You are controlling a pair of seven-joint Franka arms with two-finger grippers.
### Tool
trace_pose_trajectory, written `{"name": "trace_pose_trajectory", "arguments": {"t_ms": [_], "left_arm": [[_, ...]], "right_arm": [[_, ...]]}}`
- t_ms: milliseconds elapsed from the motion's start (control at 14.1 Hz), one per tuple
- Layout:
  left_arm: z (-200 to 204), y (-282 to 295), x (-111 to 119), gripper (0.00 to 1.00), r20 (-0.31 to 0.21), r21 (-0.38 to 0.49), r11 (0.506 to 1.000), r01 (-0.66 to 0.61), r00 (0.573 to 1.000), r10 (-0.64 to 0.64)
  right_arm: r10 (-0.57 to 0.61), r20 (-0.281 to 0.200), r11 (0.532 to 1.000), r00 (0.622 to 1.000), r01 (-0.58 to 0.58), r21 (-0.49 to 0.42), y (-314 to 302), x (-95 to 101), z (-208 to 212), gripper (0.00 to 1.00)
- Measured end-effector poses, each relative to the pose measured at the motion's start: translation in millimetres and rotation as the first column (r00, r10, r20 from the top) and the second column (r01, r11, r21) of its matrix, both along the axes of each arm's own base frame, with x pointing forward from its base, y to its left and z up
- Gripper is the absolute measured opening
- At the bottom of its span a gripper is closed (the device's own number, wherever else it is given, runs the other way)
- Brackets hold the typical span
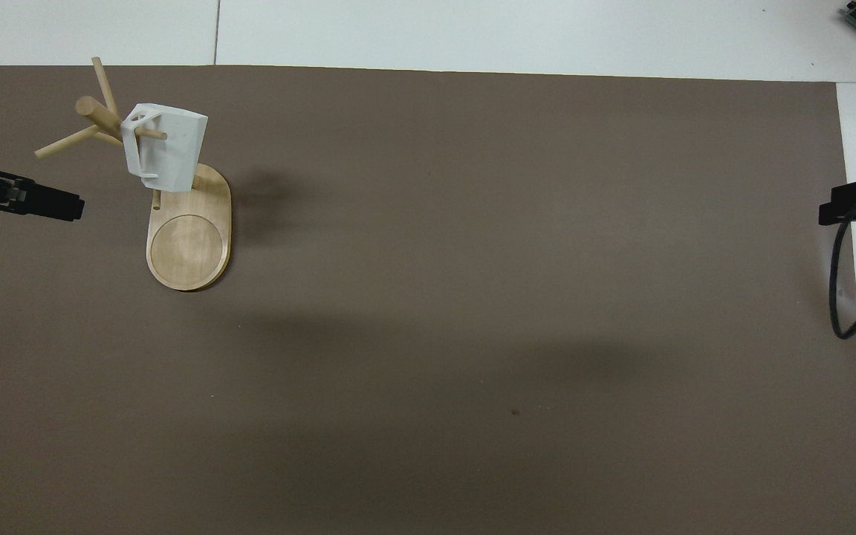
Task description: Hang cup on rack
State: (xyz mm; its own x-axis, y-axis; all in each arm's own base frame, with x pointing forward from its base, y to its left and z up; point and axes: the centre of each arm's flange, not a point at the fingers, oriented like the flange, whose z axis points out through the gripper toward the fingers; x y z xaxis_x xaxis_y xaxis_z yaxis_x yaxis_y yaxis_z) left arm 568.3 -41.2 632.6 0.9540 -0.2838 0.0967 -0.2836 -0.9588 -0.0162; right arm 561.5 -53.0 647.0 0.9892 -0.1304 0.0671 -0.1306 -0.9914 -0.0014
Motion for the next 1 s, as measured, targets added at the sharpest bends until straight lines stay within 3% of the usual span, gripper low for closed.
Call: {"name": "trace_pose_trajectory", "arguments": {"t_ms": [213,427,712,996], "left_arm": [[31.2,2.2,-9.6,1.0,-0.018,0.003,1.0,-0.002,1.0,0.002],[35.9,1.1,-15.1,1.0,-0.022,0.002,1.0,0.001,1.0,-0.001],[41.7,8.9,-36.2,1.0,-0.1,0.003,1.0,-0.007,0.995,0.007],[42.1,9.0,-38.5,1.0,-0.101,0.002,0.999,-0.033,0.994,0.033]], "right_arm": [[0.0,0.0,1.0,1.0,0.0,0.0,0.0,0.0,0.0,1.0],[0.0,0.0,1.0,1.0,0.0,0.0,0.0,0.0,0.0,1.0],[0.0,0.0,1.0,1.0,0.0,0.0,0.0,0.0,0.0,1.0],[0.0,0.0,1.0,1.0,0.0,0.0,0.0,0.0,0.0,1.0]]}}
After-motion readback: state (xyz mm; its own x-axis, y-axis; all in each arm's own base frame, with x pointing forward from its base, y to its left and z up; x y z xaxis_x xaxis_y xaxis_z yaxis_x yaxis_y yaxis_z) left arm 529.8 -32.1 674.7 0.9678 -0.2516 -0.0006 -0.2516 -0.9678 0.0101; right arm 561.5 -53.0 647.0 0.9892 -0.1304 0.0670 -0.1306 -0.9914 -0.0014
